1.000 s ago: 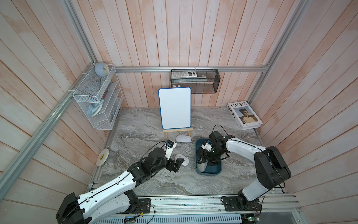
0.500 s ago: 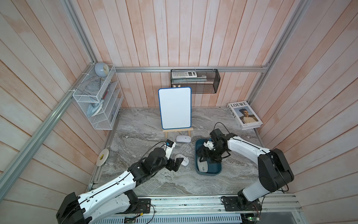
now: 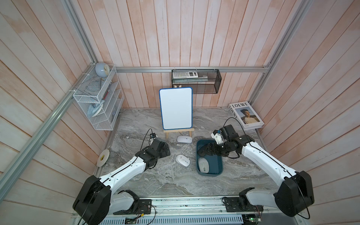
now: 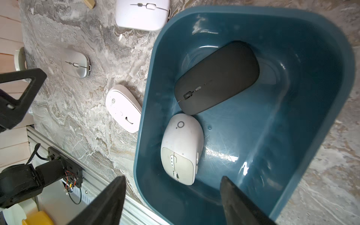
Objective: Put the mouse in the storage box
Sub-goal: Place the mouse in the storage box, then move the mouse to the center of the board.
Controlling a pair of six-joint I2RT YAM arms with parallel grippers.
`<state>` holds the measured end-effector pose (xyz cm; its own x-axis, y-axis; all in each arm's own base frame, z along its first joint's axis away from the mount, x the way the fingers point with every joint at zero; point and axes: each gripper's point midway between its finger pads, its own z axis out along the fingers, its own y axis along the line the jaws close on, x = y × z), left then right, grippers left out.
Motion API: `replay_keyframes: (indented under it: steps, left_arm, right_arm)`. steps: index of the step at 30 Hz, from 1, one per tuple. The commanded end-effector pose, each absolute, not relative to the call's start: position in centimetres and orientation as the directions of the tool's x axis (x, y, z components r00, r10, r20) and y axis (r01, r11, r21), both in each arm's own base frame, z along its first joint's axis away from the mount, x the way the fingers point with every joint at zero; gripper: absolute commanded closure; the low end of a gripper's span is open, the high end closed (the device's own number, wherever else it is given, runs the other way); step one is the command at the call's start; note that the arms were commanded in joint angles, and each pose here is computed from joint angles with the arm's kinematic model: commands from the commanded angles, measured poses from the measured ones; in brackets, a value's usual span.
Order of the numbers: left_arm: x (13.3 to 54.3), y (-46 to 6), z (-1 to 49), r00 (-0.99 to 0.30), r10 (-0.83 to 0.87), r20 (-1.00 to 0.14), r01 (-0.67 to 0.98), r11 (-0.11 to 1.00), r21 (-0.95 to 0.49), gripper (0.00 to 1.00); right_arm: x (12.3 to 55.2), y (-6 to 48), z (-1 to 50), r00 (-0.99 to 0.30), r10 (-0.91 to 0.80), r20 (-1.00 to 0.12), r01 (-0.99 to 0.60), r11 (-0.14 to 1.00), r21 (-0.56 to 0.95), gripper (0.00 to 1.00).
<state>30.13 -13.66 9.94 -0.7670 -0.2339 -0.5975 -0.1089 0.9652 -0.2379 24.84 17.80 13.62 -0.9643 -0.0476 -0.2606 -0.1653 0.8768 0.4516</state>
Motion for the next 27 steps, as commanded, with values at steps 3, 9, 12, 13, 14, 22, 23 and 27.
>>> replay_keyframes:
  steps: [3, 9, 12, 13, 14, 22, 23, 27]
  left_arm:
    - [32.1, -14.0, 12.4, -0.776, 0.039, -0.630, 0.103, 0.993, -0.066, 0.00]
    - [32.6, -13.7, 10.9, -0.760, 0.406, -0.507, 0.362, 0.913, 0.188, 0.00]
    - [32.0, -14.0, 9.3, -0.761, 0.506, -0.406, 0.495, 0.857, 0.143, 0.00]
    - [32.4, -13.5, 8.9, -0.758, 0.514, -0.402, 0.503, 0.853, 0.143, 0.00]
    - [33.1, -13.1, 8.6, -0.764, 0.499, -0.409, 0.492, 0.861, 0.130, 0.00]
    - [34.5, -14.0, 7.0, -0.786, 0.497, -0.366, 0.556, 0.829, -0.068, 0.00]
    - [34.1, -14.2, 6.4, -0.792, 0.505, -0.344, 0.563, 0.821, -0.092, 0.00]
    - [32.1, -14.2, 3.8, -0.817, 0.527, -0.234, 0.567, 0.806, -0.168, 0.00]
  right_arm:
    - [24.7, 17.5, 13.8, -0.964, -0.016, -0.266, -0.141, 0.877, 0.459, 0.20]
    - [24.9, 17.8, 14.2, -0.961, -0.009, -0.275, -0.145, 0.867, 0.477, 0.20]
    - [24.7, 18.2, 14.2, -0.965, -0.006, -0.261, -0.143, 0.850, 0.507, 0.21]
    - [24.5, 18.4, 14.3, -0.967, -0.004, -0.256, -0.142, 0.840, 0.523, 0.21]
    - [24.4, 18.6, 14.2, -0.968, -0.004, -0.252, -0.142, 0.834, 0.532, 0.21]
    - [23.7, 18.4, 13.4, -0.973, 0.004, -0.230, -0.125, 0.830, 0.543, 0.21]
    - [23.7, 18.4, 13.5, -0.973, 0.003, -0.230, -0.125, 0.830, 0.544, 0.21]
    - [23.6, 18.2, 14.1, -0.970, 0.007, -0.242, -0.129, 0.831, 0.541, 0.21]
